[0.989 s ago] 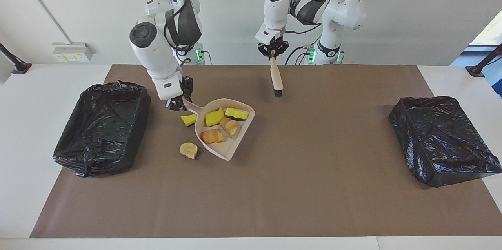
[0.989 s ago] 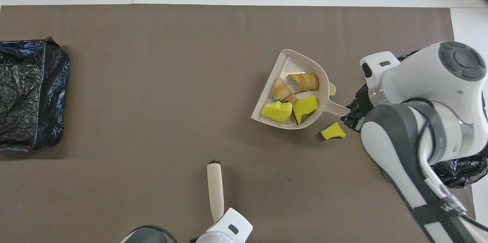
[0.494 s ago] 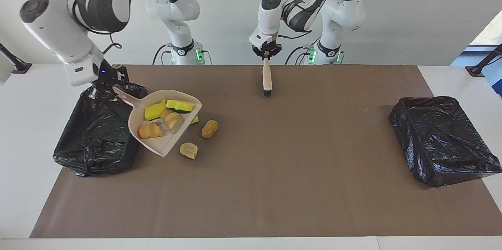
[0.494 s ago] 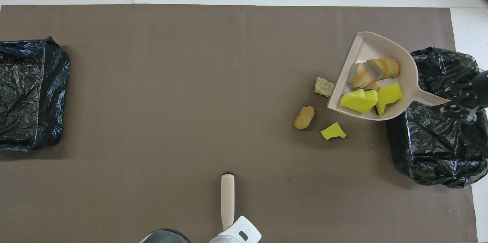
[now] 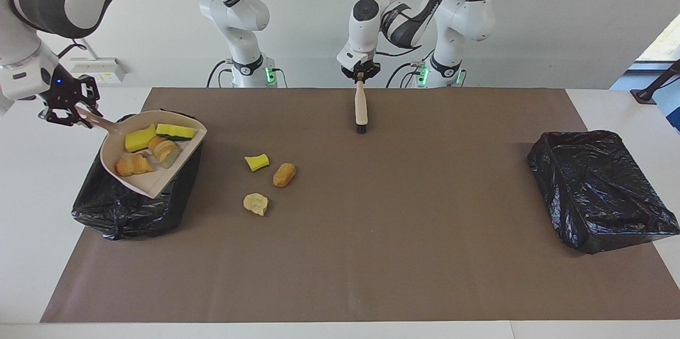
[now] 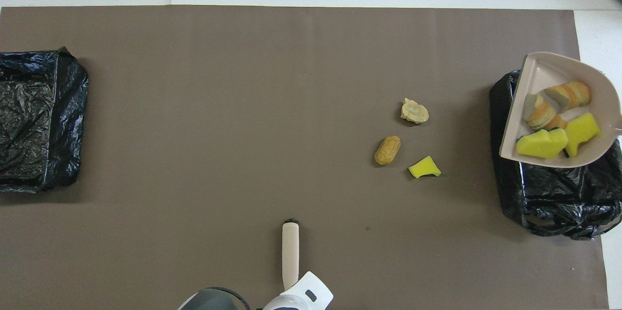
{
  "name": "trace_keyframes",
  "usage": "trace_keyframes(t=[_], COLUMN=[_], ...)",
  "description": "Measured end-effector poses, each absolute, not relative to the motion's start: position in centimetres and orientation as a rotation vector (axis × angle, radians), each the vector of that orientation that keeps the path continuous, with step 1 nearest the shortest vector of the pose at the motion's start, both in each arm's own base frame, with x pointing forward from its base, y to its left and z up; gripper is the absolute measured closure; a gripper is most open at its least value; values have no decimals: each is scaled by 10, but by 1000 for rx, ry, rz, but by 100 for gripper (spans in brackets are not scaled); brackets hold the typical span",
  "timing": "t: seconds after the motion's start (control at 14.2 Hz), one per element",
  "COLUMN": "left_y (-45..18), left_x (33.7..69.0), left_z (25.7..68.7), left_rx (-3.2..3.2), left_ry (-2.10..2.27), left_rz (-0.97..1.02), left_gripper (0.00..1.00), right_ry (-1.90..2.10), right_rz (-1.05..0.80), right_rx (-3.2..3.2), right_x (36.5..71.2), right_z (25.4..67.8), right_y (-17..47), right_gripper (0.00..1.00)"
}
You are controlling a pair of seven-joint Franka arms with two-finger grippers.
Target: Sweep and dump trash in bin
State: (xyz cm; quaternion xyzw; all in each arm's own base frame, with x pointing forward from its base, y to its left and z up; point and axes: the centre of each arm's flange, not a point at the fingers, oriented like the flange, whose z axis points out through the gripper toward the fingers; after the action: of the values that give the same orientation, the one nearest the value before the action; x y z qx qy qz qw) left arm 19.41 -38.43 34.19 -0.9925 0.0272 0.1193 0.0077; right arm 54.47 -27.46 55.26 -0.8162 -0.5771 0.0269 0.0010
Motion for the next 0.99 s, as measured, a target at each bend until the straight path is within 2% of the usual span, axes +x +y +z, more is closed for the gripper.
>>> trace_keyframes(t=[0.14, 0.28, 0.49, 0.78, 0.99], left_y=[-381, -372, -345, -276, -224], left_x=[212, 250, 325, 419, 460], left_z=[346, 362, 409, 498, 564], left_rx=[-3119, -3152, -3195, -3243, -3217], left_ry=[36, -4, -5, 87, 151], left_rz=[365, 313, 193, 75, 67], left_gripper=[52, 30, 0, 0, 0], right_ry=[-1906, -2006, -2195, -2389, -2447], right_rz=[121, 253, 472, 667, 723], right_rx=[-2559, -2566, -2488, -2353, -2295], right_x=[541, 543, 565, 592, 599], right_z=[543, 537, 532, 531, 526], right_y=[-310, -328, -301, -250, -231], right_gripper=[67, 67, 67, 67, 67])
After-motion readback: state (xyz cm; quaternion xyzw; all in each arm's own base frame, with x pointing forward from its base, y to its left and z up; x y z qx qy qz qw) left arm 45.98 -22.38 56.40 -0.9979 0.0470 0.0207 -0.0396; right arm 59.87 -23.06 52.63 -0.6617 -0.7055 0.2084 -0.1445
